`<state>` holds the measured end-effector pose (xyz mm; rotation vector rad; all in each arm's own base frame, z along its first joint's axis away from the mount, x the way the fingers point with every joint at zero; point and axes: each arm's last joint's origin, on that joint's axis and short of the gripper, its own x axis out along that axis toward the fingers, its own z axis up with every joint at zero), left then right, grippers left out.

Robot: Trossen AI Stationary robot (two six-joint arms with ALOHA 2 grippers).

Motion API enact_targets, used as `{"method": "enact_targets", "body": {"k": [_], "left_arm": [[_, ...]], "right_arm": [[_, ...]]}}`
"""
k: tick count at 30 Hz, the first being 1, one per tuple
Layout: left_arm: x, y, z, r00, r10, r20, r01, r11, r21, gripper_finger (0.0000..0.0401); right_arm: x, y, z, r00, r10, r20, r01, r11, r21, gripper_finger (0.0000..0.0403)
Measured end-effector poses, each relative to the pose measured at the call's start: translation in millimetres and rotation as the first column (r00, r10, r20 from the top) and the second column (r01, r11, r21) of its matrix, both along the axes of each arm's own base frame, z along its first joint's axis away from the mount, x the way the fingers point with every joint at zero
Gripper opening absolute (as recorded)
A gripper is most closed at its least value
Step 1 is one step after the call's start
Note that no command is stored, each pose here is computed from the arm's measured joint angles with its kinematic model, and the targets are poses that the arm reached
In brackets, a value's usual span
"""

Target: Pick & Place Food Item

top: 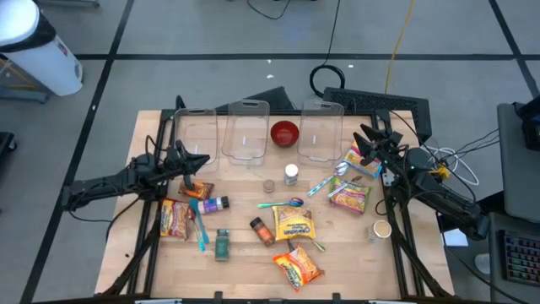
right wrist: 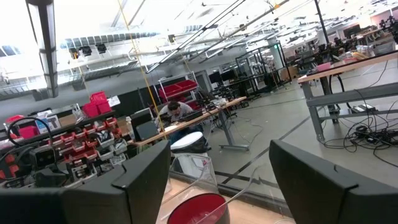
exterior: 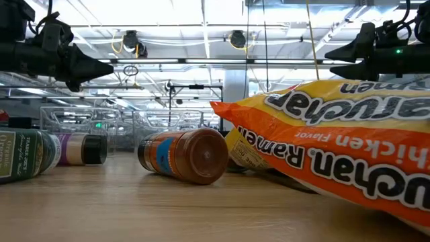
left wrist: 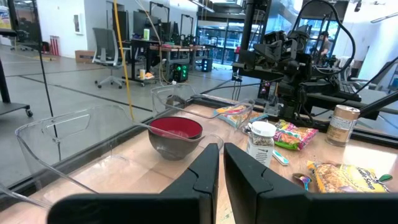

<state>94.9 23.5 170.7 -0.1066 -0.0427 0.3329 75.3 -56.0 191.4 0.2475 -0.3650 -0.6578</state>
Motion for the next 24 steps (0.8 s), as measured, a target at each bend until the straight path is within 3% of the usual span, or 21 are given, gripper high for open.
{"method": "enact_targets", "body": {"k": [7, 11, 16, 20, 24], "left_arm": [[0.0, 0.0, 0.0, 1.0, 0.001, -0.006, -0.001, 1.0, 0.017, 0.0031], [0.0, 0.1, 0.8, 0.998, 0.013, -0.054, -0.002, 0.982, 0.19, 0.0031], [-0.1, 0.2, 3.6, 0.999, 0.021, -0.037, -0.011, 0.971, 0.241, 0.0031], [-0.1, 0.1, 4.0, 1.0, 0.013, -0.012, -0.011, 0.983, 0.181, 0.0031], [-0.1, 0.0, 4.6, 0.998, 0.001, 0.059, -0.001, 1.0, -0.008, 0.0031]], "right_arm": [[-0.4, 0.3, 1.8, 1.0, 0.005, 0.029, -0.005, 1.0, 0.003, 0.0265], [-0.5, 0.3, 2.1, 0.998, 0.015, 0.058, -0.017, 0.999, 0.032, 0.0265], [-0.5, 0.3, 2.1, 0.995, 0.028, 0.095, -0.035, 0.997, 0.073, 0.0265], [-0.5, 0.3, 2.1, 0.994, 0.03, 0.102, -0.038, 0.996, 0.081, 0.0265], [-0.4, 0.3, 2.0, 0.994, 0.03, 0.101, -0.038, 0.996, 0.08, 0.0265]]}}
